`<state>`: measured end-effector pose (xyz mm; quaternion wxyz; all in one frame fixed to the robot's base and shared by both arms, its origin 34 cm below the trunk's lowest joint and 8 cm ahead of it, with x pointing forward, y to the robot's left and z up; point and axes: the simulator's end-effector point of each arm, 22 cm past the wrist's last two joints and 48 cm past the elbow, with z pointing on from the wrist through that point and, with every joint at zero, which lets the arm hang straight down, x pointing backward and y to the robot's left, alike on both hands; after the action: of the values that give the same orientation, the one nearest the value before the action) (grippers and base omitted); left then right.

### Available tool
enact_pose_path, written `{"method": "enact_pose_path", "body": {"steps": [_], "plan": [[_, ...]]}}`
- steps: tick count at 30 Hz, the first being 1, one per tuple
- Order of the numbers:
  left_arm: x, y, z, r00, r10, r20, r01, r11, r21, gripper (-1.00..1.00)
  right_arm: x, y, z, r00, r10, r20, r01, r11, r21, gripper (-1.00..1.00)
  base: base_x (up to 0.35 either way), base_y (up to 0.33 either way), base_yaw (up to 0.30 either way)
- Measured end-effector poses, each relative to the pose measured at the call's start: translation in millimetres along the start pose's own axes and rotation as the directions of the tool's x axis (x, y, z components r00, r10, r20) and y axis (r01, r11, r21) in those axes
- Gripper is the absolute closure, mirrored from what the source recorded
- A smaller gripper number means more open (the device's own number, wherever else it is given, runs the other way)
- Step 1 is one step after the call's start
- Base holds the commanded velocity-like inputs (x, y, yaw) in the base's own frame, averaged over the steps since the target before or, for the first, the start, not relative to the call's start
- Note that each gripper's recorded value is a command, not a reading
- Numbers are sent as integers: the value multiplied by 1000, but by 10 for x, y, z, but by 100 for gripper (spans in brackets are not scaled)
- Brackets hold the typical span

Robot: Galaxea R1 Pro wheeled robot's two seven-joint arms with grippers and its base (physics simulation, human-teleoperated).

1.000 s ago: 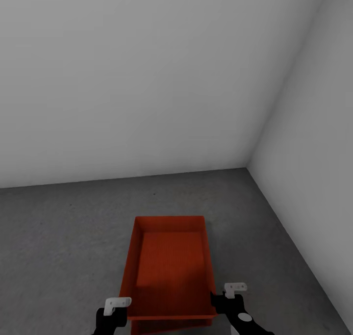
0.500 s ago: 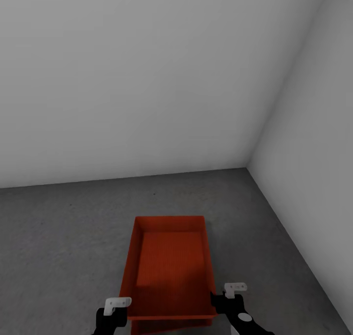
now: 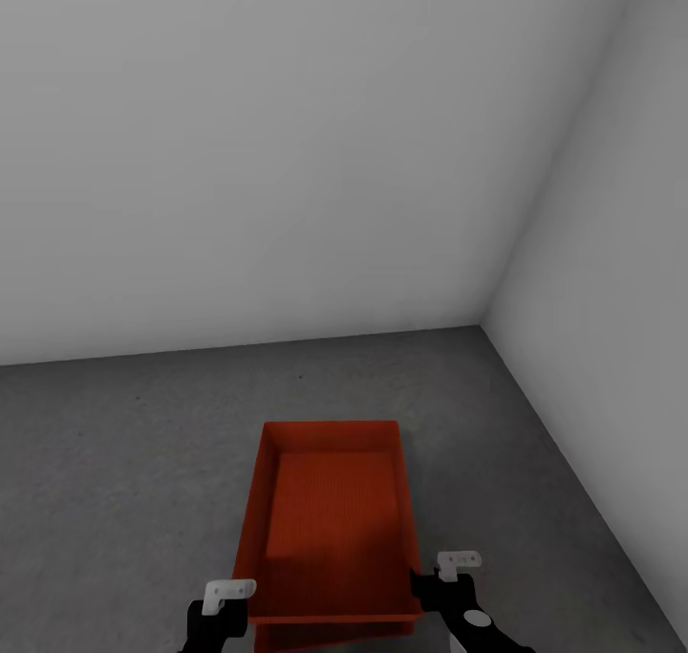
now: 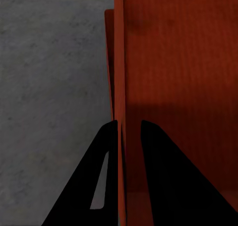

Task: Move the two storage containers from the living room to the garage. In the garage, place one container on the floor and stack the other container on top of it (either order is fine).

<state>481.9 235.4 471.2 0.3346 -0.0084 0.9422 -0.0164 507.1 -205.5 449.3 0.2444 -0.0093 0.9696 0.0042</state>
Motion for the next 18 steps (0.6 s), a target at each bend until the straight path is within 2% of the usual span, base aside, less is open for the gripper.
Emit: {"method": "enact_pose_path", "body": {"steps": [6, 18], "plan": [[-1, 0, 0, 1000, 0, 0, 0, 1000, 0, 100, -1, 0, 0, 1000, 0, 0, 0, 1000, 0, 100, 0, 0, 0], [137, 8, 154, 1000, 0, 1, 0, 1000, 0, 100, 106, 0, 177, 1000, 0, 0, 0, 1000, 0, 100, 0, 0, 0]]}}
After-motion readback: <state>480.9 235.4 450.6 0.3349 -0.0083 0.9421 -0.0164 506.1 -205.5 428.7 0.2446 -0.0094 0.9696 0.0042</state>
